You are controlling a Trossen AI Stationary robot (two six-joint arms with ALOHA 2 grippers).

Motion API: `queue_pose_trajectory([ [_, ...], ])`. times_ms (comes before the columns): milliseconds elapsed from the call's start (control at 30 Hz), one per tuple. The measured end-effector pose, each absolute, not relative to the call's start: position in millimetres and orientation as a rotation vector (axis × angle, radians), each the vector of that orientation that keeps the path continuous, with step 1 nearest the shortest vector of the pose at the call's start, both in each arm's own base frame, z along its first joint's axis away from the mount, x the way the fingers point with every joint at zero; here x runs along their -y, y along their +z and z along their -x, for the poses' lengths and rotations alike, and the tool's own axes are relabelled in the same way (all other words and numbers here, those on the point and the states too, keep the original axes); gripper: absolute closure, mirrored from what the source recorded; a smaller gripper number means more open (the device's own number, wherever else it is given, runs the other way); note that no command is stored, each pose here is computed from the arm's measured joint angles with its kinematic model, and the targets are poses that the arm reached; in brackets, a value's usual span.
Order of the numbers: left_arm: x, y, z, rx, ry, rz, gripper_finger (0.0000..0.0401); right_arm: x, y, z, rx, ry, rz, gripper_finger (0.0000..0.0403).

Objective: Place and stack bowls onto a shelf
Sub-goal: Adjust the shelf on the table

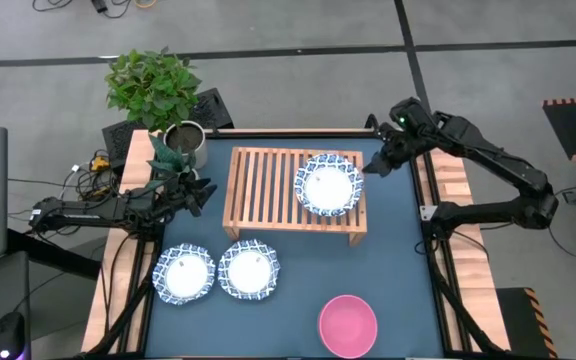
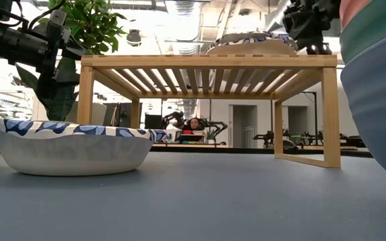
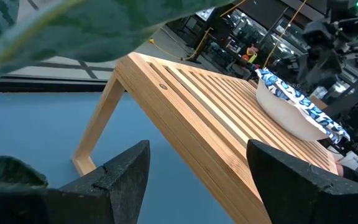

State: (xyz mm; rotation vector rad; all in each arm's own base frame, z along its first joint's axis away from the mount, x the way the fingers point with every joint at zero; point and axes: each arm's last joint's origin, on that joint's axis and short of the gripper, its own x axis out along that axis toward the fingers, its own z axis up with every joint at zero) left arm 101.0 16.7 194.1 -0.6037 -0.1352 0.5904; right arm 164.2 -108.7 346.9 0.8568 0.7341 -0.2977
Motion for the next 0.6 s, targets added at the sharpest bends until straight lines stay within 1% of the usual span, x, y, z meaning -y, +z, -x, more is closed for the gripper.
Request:
queue_pose_trajectory([
  [67,-17,194,-101,0.135,0.590,0.604,0.0148,109,346,-164,-0.738,-0.319,-0.859,0.0287],
  [267,-17,194,-101,0.129,0.590,0.589,0.0148,111,342,-147,-0.812,-0.549,-0.850,0.0288],
  [400,-17,193,-101,0.123,0.590,0.588,0.0148,96,344,-135,-0.875,-0.550,-0.865,0.0297],
  [467,-17,192,-101,0.109,0.594,0.584,0.0148,82,345,-132,-0.915,-0.526,-0.849,0.0309],
  [600,-17,190,-101,0.095,0.600,0.593,0.0148,51,347,-129,-0.938,-0.598,-0.797,0.0354],
])
